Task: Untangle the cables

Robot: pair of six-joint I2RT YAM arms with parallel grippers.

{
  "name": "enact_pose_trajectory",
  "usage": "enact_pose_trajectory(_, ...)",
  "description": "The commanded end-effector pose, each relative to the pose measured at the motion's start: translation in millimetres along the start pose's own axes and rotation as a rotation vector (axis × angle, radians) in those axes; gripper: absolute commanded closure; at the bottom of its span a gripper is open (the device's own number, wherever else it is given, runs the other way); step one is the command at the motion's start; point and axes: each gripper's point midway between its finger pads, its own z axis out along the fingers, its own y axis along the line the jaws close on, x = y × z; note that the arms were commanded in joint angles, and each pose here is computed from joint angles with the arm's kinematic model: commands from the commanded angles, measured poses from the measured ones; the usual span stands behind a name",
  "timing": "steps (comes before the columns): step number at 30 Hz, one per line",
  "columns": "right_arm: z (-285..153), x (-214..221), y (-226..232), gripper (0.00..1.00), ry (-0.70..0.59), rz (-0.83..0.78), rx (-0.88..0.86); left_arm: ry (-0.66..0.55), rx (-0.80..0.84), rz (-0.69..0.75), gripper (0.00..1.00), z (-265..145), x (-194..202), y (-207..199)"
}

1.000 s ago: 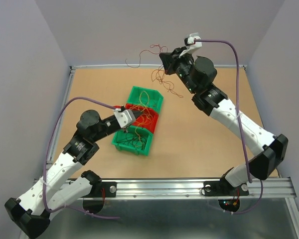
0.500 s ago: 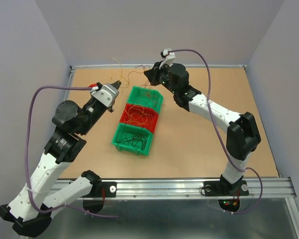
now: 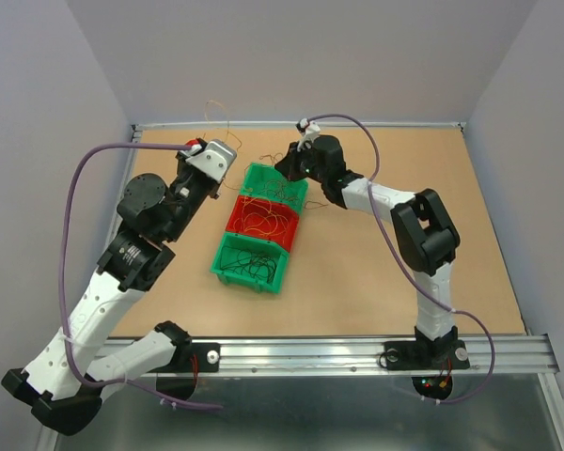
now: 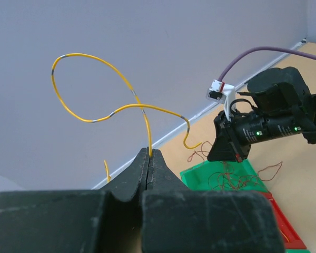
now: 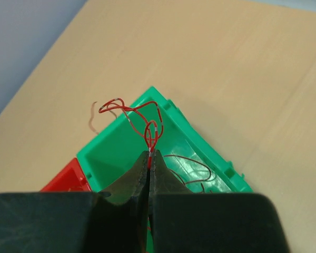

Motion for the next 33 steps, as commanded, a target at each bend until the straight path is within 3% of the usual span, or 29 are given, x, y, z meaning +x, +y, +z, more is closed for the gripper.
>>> enact_pose_trajectory(1,-6,-6,8,0.99,0.034,-0.053,-0.022,-0.096,-0.088,0.007,1.0,-9,-30,24)
enact_pose_trajectory(5,-8,25,-14,0.99,0.159,-0.105,0.077,-0.086,-0.093,0.012,1.0,-5,-21,21)
enact_pose_trajectory(8,6,63,-4,0.99,0.343,-0.213,0.118,-0.085,-0.082,0.005,1.0,0,-19,18)
enact_pose_trajectory(9,-1,92,-17,0.99,0.472,-0.256,0.193,-0.086,-0.076,0.006,1.0,2,-18,16)
enact_pose_trajectory(10,20,95,-15,1.0,0.492,-0.306,0.193,-0.085,-0.073,0.003,1.0,3,-17,15)
enact_pose_trajectory(12,19,126,-30,0.99,0.635,-0.307,0.224,-0.081,-0.073,-0.001,1.0,6,-15,14)
enact_pose_trajectory(13,28,113,-30,0.99,0.615,-0.316,0.229,-0.073,-0.075,-0.001,1.0,7,-11,13)
enact_pose_trajectory(14,29,143,-44,0.99,0.685,-0.309,0.245,-0.072,-0.075,-0.001,1.0,8,-9,13)
enact_pose_trajectory(17,15,173,-52,1.0,0.792,-0.277,0.223,-0.048,-0.089,0.0,1.0,9,4,12)
enact_pose_trajectory(20,6,165,-47,0.99,0.791,-0.254,0.19,-0.028,-0.105,0.003,1.0,11,16,11)
enact_pose_trajectory(23,-1,127,-38,0.97,0.719,-0.267,0.211,-0.004,-0.104,-0.005,1.0,17,31,6)
enact_pose_trajectory(28,-2,50,-7,0.61,0.536,-0.255,0.197,0.026,-0.106,-0.026,1.0,30,61,-3)
enact_pose_trajectory(33,-6,12,12,0.54,0.447,-0.257,0.164,0.025,-0.098,-0.07,1.0,40,73,-4)
